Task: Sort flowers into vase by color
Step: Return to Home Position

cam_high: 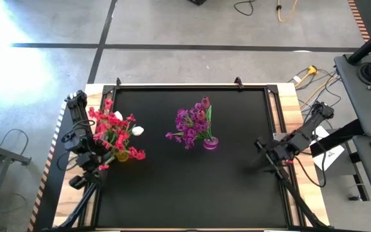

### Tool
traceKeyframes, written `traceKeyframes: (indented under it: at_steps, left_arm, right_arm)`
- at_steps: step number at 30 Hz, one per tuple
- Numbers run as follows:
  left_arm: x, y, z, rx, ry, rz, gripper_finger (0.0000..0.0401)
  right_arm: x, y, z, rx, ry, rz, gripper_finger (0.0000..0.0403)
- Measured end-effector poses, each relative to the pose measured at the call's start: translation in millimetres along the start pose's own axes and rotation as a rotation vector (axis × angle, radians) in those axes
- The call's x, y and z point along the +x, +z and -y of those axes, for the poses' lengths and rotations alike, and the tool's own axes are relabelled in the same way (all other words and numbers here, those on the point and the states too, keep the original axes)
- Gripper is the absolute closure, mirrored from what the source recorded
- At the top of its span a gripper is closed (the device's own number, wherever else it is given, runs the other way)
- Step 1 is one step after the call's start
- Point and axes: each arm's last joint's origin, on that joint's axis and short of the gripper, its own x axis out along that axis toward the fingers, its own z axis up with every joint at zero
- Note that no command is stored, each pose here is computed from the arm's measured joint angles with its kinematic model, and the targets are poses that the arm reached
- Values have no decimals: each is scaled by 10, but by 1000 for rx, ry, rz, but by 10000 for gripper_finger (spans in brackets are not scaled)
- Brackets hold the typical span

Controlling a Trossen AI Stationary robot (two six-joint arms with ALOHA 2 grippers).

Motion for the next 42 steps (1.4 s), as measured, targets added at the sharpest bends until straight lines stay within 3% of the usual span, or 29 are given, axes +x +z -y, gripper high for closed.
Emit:
traceKeyframes:
  at_steps: [6,17,23,42]
  left_arm:
    - [-22,-54,-59,23,195,-61,373]
    - [-64,-169,-56,-44,171,-167,373]
    - [-59,-195,-41,-23,123,-206,373]
    - [-24,-258,-31,-1,124,-274,373]
  right_arm:
    - [38,-51,-2,-62,-19,-61,229]
    - [67,-93,0,39,-50,-105,229]
    - [67,-93,0,41,-49,-104,229]
    - [66,-92,0,40,-48,-104,229]
